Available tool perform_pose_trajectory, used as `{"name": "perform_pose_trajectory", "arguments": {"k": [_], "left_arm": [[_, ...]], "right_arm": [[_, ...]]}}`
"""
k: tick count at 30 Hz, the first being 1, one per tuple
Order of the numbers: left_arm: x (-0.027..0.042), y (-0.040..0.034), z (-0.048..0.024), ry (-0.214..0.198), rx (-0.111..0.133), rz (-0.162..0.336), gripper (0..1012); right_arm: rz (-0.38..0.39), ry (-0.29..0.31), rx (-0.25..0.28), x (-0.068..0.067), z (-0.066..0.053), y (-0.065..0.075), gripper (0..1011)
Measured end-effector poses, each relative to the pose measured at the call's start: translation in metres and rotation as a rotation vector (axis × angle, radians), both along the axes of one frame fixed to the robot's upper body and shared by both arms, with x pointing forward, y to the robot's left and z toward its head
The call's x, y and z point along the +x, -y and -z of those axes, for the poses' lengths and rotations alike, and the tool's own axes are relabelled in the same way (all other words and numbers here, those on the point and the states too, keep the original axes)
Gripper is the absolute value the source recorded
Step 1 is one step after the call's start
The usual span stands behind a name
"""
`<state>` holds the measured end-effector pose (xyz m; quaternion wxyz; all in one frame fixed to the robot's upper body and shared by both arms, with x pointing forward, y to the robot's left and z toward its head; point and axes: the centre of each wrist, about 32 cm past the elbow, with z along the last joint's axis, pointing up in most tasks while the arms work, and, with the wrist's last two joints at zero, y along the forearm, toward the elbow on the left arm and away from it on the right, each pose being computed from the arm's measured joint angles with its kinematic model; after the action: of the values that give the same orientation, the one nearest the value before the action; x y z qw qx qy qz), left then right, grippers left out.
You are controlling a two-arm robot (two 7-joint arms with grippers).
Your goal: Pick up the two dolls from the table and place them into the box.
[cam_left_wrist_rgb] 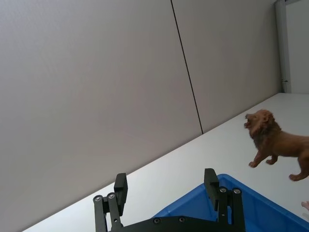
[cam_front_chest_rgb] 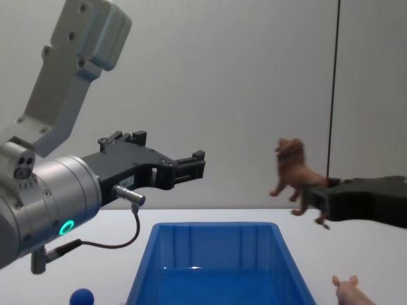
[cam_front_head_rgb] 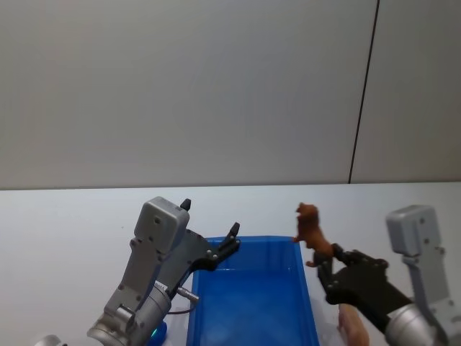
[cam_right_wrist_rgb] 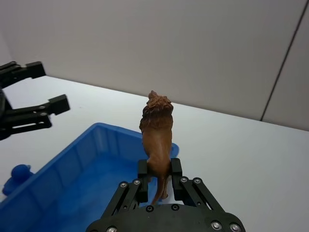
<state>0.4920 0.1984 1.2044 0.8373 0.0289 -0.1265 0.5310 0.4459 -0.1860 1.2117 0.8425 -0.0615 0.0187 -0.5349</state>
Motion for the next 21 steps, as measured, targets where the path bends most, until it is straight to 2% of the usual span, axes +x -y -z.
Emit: {"name": "perform_pose_trajectory", "arguments": {"k": [6, 9, 14, 17, 19, 20, 21], "left_arm": [[0.0, 0.0, 0.0, 0.0, 0.0, 0.0, 1002], [0.0, 0.0, 0.0, 0.0, 0.0, 0.0, 1002], [0.0, 0.0, 0.0, 0.0, 0.0, 0.0, 1002], [0.0, 0.0, 0.0, 0.0, 0.0, 0.0, 1002], [0.0, 0.0, 0.0, 0.0, 0.0, 0.0, 1002], [0.0, 0.0, 0.0, 0.0, 0.0, 0.0, 1002], [0.0, 0.0, 0.0, 0.0, 0.0, 0.0, 1002]], "right_arm": [[-0.046, -0.016, -0.001, 0.007, 0.002, -0.01, 267], [-0.066, -0.024, -0.003, 0.011, 0.004, -0.014, 304], [-0.081, -0.039, -0.011, 0.017, 0.008, -0.018, 489], [-0.081, -0.043, -0.015, 0.018, 0.009, -0.019, 547], [-0.079, -0.046, -0.02, 0.019, 0.01, -0.019, 640], [-0.075, -0.046, -0.023, 0.02, 0.011, -0.019, 640], [-0.073, -0.046, -0.024, 0.02, 0.011, -0.019, 701]]}}
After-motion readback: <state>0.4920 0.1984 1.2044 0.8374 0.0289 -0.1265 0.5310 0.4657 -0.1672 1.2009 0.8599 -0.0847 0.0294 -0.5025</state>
